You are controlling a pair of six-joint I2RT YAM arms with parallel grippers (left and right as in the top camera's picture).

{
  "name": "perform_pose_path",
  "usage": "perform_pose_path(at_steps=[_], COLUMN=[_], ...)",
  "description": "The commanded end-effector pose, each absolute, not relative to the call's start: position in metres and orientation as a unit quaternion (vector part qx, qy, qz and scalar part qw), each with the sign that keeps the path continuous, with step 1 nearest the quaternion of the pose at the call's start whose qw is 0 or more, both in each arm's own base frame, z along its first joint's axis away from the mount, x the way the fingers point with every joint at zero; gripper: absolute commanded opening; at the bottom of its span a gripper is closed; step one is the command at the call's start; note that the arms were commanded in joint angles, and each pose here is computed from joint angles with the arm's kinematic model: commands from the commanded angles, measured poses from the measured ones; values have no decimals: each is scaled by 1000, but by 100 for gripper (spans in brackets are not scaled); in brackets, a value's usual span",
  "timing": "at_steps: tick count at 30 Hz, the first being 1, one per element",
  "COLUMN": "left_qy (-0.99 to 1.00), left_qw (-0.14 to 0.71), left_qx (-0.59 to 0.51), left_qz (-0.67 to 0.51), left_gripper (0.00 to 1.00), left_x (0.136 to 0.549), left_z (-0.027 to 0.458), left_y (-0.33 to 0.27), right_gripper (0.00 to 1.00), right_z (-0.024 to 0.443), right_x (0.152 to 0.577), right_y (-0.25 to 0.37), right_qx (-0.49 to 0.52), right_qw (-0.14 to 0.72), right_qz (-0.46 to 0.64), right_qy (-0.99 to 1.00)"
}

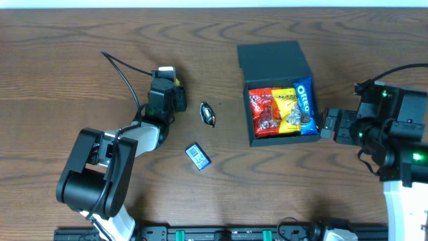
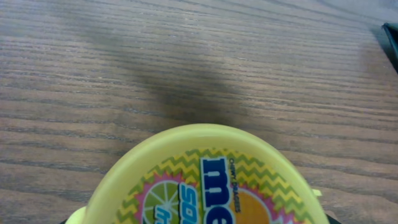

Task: Pack container
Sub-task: 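Move the left gripper to the yellow Mentos bottle and grasp it, then lift the Mentos bottle and lower it into the box's left front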

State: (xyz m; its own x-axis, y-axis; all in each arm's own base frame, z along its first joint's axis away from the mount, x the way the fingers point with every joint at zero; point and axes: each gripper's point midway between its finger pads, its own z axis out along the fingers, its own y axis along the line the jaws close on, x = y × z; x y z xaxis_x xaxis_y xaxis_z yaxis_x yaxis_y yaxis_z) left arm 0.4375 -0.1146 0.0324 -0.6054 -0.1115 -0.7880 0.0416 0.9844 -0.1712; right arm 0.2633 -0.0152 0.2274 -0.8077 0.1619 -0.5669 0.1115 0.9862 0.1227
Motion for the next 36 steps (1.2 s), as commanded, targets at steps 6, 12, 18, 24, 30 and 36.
perform_pose_path(at_steps=[6,12,18,24,30,36], left_qy=[874,901,917,914,921,924], left_qw=[472,410,329,267,162,57], left_qx=[-49,-22,53,99,141,173], left_qz=[-107,-137,-219,-288,-325,-337], left_gripper=[6,6,6,6,6,6], left_x=[442,420,378,332,284,259], left_z=[98,181,255,271,239,183], left_y=[-114,-137,-194,-253,-309,-355], right_gripper=[99,99,99,99,99,99], right_z=[232,232,232,230,229,228], right_x=[264,263,264,261,259,258], right_y=[-22,-27,-27,-27,-27,-26], right_qx=[73,78,78,79,79,79], right_qw=[309,308,309,303,297,295], right_qz=[26,11,11,11,11,11], right_qy=[948,948,948,950,952,952])
